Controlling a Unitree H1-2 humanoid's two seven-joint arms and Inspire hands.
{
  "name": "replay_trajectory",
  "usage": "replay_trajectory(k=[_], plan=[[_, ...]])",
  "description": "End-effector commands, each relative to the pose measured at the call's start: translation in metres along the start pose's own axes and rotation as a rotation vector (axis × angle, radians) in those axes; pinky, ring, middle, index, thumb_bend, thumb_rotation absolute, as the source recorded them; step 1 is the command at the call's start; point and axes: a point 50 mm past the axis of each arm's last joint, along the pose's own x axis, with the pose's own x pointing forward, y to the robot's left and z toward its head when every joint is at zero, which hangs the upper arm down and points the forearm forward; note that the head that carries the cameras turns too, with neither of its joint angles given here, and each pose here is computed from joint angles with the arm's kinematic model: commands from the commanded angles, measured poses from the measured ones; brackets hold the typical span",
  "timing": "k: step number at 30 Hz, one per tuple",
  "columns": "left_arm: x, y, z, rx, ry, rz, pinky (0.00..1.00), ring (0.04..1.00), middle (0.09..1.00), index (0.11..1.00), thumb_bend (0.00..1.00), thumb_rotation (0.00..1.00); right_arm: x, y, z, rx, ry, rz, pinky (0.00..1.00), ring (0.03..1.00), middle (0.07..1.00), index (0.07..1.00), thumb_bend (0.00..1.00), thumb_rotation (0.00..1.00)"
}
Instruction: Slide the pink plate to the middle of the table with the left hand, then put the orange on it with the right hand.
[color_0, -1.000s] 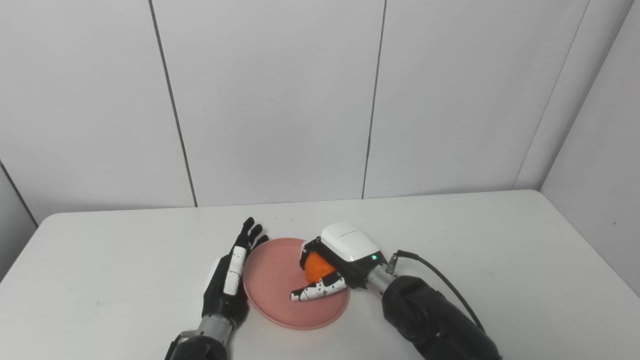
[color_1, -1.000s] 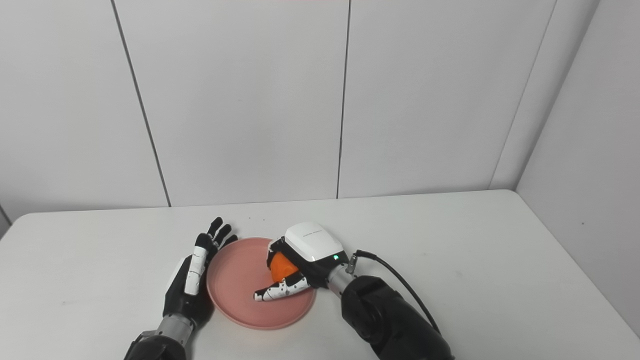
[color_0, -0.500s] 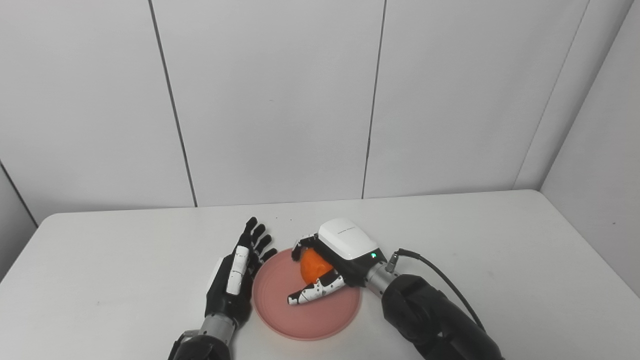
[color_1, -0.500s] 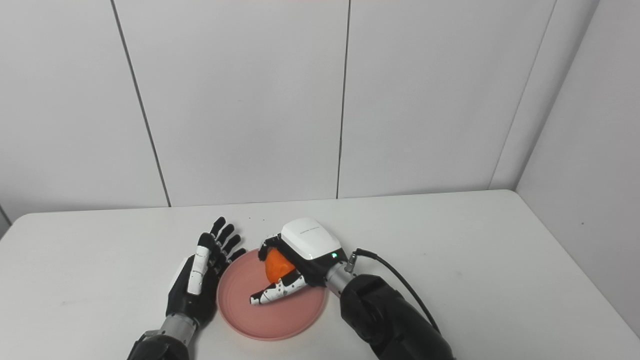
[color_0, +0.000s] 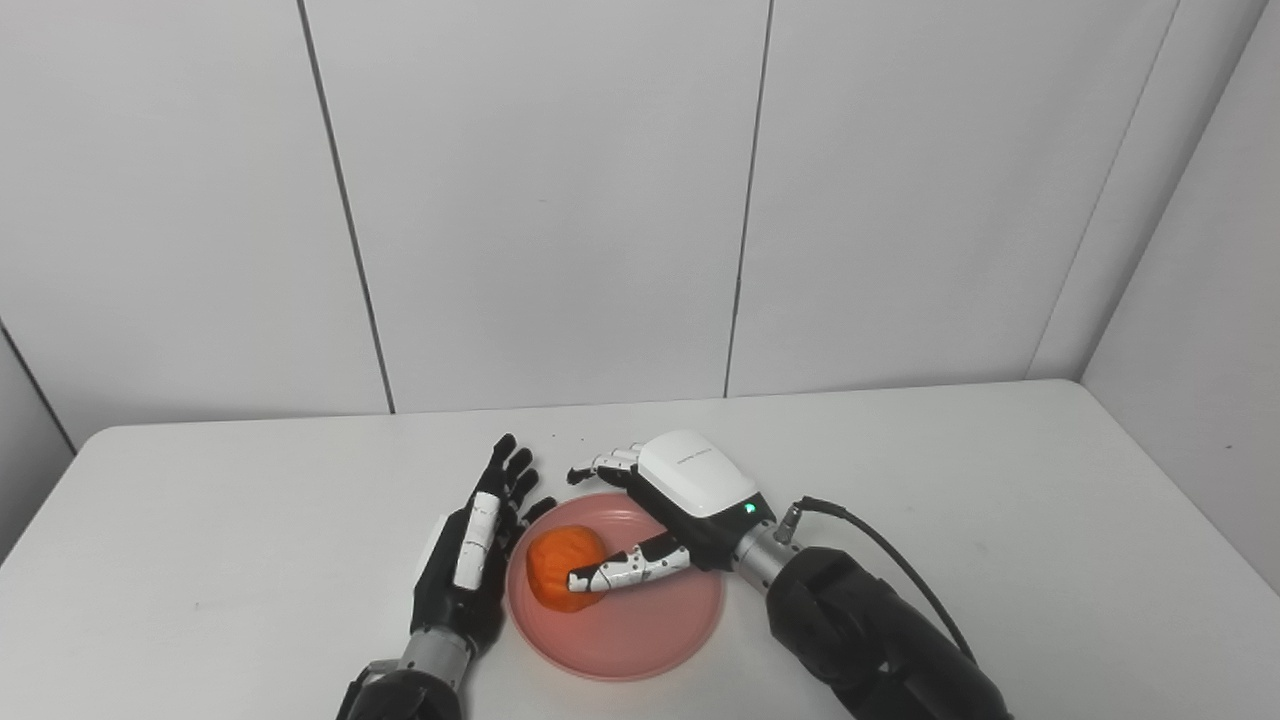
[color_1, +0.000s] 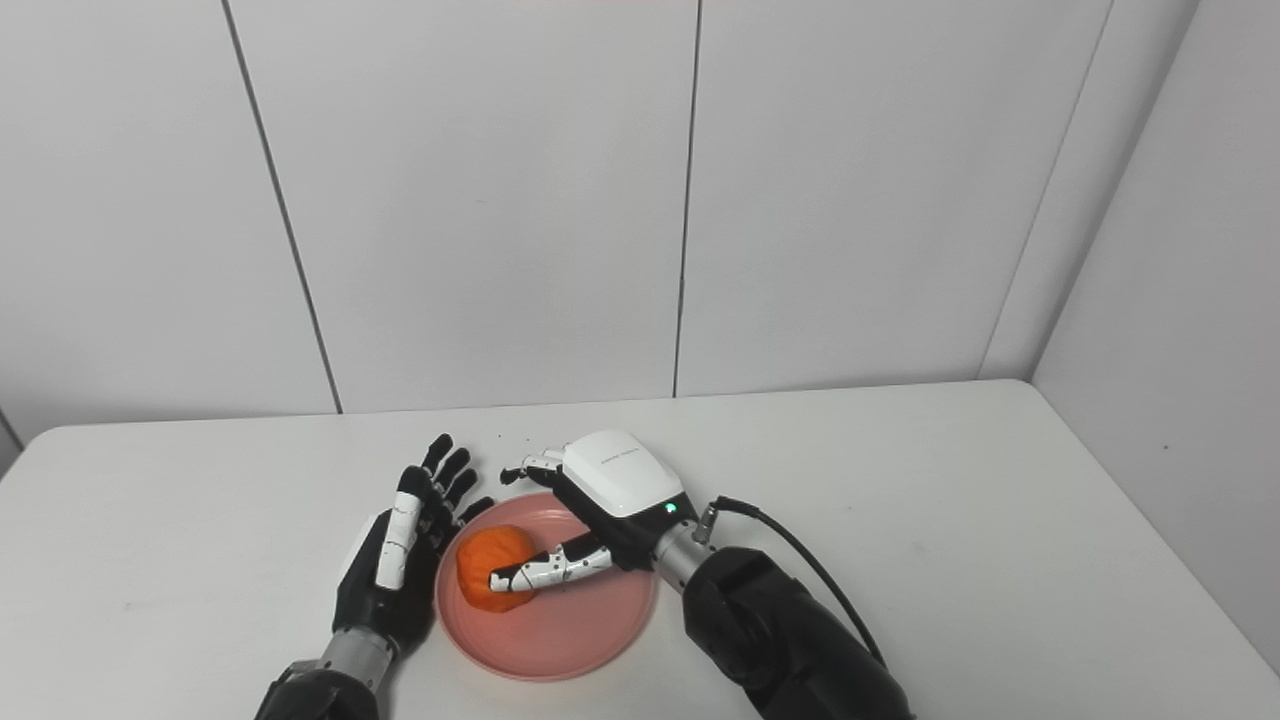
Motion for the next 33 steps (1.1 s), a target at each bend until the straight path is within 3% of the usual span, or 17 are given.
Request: replay_trajectory(k=[1, 9, 14, 17, 23, 27, 33], plan=[[-0.005, -0.001, -0.015, -0.016, 0.08, 0.005, 0.9, 1.0, 1.0, 1.0, 0.97, 0.81, 0.006, -0.023, 0.003, -0.015, -0.051, -0.074, 0.79, 0.777, 0.791, 0.757, 0.99, 0.89], [-0.003, 0.001, -0.013, -0.017, 0.069, 0.024, 0.91, 0.977, 1.0, 1.0, 0.97, 0.83, 0.002, -0.026, -0.002, 0.104, -0.031, -0.185, 0.83, 0.856, 0.85, 0.807, 0.87, 0.96], [-0.002, 0.004, -0.009, -0.024, 0.05, 0.04, 0.91, 0.975, 1.0, 1.0, 0.99, 0.82, 0.0, -0.025, -0.009, 0.252, -0.022, -0.284, 0.81, 0.871, 0.865, 0.86, 0.87, 1.0], [-0.001, 0.007, -0.006, -0.012, 0.028, 0.046, 0.91, 0.975, 1.0, 1.0, 0.99, 0.83, -0.003, -0.023, -0.012, 0.373, -0.001, -0.328, 0.81, 0.884, 0.876, 0.887, 0.92, 1.0], [0.001, 0.013, 0.004, 0.042, -0.056, 0.073, 0.86, 0.968, 1.0, 1.0, 0.98, 0.85, -0.01, -0.014, -0.015, 0.652, 0.012, -0.461, 0.81, 0.859, 0.874, 0.898, 0.91, 1.0], [-0.001, 0.019, 0.009, 0.151, -0.159, 0.103, 0.86, 0.973, 0.998, 1.0, 0.92, 0.86, -0.015, -0.003, -0.024, 0.795, 0.045, -0.543, 0.82, 0.881, 0.891, 0.913, 0.8, 1.0], [-0.005, 0.025, 0.011, 0.406, -0.325, 0.172, 0.99, 1.0, 0.995, 1.0, 0.81, 0.92, -0.022, 0.022, -0.039, 0.989, 0.15, -0.619, 0.87, 0.888, 0.893, 0.905, 0.82, 1.0]])
